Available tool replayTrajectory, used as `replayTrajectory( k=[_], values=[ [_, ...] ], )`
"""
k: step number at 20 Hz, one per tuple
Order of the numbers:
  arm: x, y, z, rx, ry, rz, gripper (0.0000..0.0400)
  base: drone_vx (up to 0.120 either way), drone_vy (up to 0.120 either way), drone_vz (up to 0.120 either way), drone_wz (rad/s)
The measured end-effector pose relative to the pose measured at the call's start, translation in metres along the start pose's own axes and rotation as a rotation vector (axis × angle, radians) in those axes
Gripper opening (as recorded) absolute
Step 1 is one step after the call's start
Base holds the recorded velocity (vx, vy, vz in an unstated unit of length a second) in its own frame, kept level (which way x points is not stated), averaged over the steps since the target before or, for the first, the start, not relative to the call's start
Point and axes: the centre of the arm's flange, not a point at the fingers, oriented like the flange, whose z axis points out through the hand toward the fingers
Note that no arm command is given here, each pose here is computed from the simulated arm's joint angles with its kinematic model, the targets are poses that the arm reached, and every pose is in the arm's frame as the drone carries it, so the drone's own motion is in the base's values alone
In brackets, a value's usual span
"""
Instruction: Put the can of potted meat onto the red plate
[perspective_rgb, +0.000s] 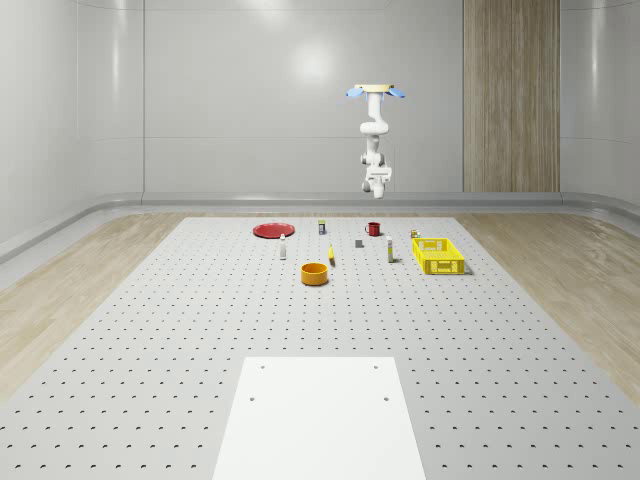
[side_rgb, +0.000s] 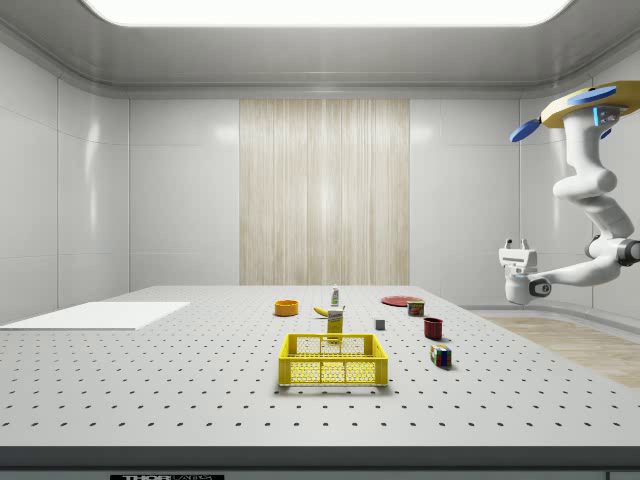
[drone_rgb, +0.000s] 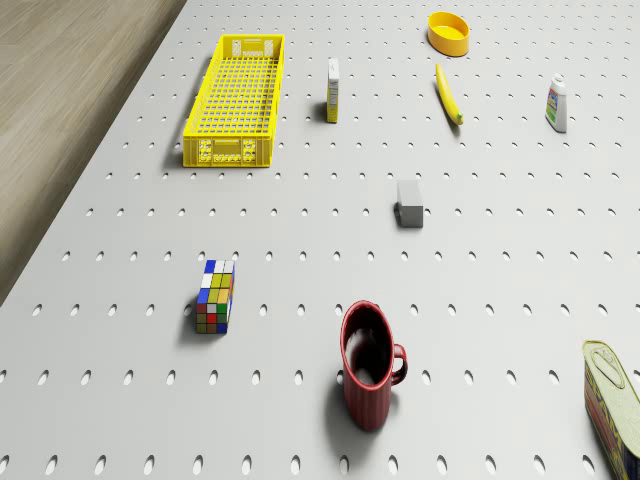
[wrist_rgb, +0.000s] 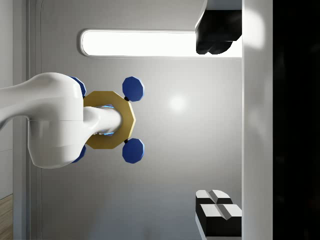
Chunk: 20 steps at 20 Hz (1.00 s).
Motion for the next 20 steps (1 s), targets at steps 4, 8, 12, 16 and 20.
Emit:
replayTrajectory(
  k=[4,8,12,16,20],
  values=[
    [-0.0002,0.0002,-0.0003,0.002,0.002,0.000,0.0400,0.000,0.000,0.000,0.000],
    [-0.0005,0.0003,-0.0004,0.003,0.005,0.000,0.0400,0.000,0.000,0.000,0.000],
    [-0.0008,0.0004,-0.0005,0.005,0.008,0.000,0.0400,0.050,-0.120,0.000,0.000],
    [-0.0012,0.0004,-0.0005,0.005,0.013,0.000,0.0400,0.120,-0.120,0.000,0.000],
    [-0.0019,0.0002,-0.0005,0.002,0.019,0.000,0.0400,0.120,-0.120,0.000,0.000]
  ],
)
